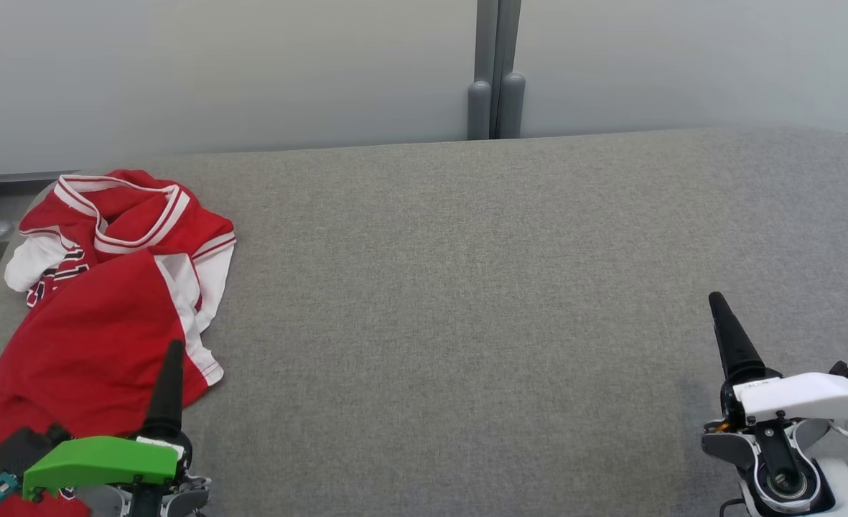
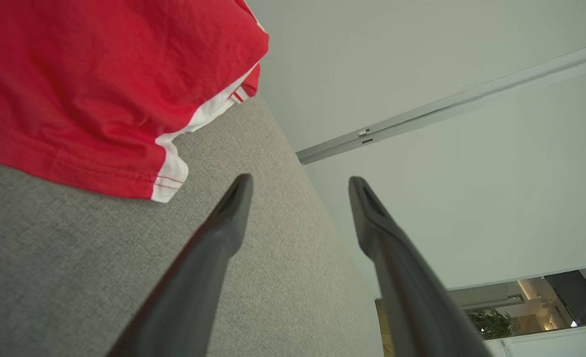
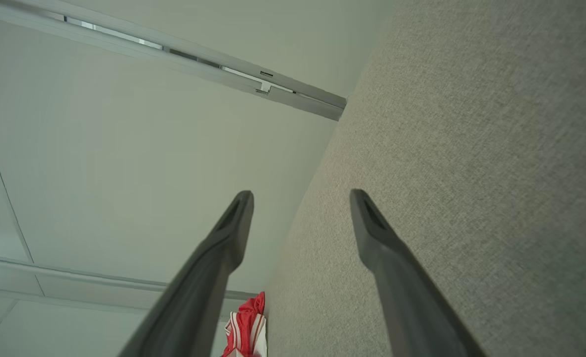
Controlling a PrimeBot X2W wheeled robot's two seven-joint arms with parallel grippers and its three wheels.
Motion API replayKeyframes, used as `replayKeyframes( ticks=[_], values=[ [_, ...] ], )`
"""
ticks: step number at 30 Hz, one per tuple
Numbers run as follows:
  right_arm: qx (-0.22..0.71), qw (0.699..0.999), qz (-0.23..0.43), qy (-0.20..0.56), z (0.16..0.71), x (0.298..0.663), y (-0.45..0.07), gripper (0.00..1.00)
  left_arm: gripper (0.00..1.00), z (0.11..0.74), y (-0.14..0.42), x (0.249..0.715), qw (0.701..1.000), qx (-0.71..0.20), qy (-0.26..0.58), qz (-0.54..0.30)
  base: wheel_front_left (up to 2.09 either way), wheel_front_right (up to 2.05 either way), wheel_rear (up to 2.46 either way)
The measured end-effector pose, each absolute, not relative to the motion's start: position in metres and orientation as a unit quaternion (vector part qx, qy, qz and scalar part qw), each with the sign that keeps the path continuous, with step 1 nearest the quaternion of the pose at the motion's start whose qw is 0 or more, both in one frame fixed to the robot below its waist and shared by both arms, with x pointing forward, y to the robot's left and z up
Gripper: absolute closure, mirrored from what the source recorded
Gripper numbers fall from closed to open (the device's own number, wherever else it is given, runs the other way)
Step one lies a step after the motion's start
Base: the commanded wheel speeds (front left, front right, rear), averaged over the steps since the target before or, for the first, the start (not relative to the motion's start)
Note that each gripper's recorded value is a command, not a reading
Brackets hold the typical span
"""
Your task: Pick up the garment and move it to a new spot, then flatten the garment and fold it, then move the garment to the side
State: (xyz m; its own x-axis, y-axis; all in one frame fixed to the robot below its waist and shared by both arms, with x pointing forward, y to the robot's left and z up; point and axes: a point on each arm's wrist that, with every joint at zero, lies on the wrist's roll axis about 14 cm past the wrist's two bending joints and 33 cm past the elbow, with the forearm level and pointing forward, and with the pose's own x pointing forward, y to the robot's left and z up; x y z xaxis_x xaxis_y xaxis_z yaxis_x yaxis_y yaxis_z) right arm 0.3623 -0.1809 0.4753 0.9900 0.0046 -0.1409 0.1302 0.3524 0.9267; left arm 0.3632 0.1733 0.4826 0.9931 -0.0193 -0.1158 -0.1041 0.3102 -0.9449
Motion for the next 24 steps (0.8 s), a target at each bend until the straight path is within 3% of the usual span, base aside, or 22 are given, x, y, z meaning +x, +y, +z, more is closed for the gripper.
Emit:
replayKeyframes(
  ticks=[13,24],
  values=[
    [0.452,0.890,-0.004,0.066,0.484,0.364,-0.160,0.00,0.00,0.496,0.168,0.366,0.884,-0.465,0.043,0.012,0.00,0.00,0.00],
    [0.366,0.929,0.014,0.053,0.494,0.365,-0.150,0.00,0.00,0.496,0.166,0.360,0.922,-0.384,0.038,0.015,0.00,0.00,0.00]
  ],
)
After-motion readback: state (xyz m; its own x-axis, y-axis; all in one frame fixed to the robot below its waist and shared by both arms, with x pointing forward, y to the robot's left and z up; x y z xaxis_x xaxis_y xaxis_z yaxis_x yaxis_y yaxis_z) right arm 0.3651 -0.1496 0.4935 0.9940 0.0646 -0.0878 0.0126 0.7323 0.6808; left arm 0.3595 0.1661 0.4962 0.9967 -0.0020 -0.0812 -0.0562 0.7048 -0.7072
